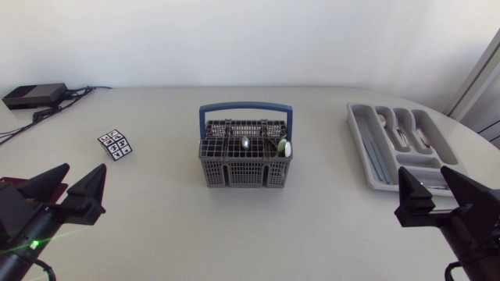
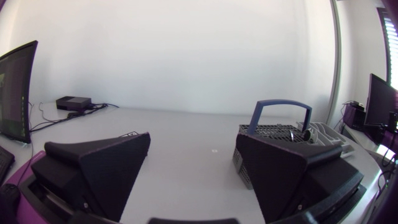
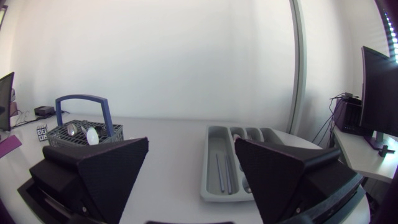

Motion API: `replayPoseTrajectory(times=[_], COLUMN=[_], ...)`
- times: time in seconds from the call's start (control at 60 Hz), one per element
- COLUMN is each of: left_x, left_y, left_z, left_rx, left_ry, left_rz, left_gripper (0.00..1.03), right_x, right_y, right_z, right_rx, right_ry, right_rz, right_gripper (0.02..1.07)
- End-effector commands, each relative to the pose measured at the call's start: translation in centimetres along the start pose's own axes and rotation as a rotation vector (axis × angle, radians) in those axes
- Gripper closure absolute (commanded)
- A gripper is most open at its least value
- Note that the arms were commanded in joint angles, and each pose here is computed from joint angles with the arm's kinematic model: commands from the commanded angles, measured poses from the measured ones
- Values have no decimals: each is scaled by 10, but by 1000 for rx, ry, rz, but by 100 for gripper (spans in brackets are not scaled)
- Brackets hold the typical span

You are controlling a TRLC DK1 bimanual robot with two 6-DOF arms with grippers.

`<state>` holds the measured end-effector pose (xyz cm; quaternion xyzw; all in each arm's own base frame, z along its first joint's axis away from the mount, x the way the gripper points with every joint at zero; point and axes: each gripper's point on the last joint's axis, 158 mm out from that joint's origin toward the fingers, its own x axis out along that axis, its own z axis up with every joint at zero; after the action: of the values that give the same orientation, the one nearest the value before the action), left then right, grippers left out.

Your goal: Transfer all utensils from the basket to the drawer tray.

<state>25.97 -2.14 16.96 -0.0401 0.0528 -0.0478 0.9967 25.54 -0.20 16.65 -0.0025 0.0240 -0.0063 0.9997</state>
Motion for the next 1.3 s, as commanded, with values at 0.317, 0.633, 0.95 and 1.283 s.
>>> replayPoseTrajectory(times=[0.317, 0.633, 0.95, 1.283], left_x=[53, 75, 89, 109], left_y=[-84, -129, -168, -216], left_z=[18, -9, -36, -41], left_rx=[-69, -80, 137, 169], left_ry=[244, 552, 759, 887], left_rz=[-171, -183, -268, -443], left_gripper=[7, 7, 5, 5], right_x=[22, 45, 51, 48], right_y=[17, 34, 50, 71], right_z=[21, 6, -6, -10], right_rx=[-21, 37, 18, -128], right_ry=[86, 235, 369, 467], right_rz=[46, 77, 105, 208], right_gripper=[7, 7, 7, 7])
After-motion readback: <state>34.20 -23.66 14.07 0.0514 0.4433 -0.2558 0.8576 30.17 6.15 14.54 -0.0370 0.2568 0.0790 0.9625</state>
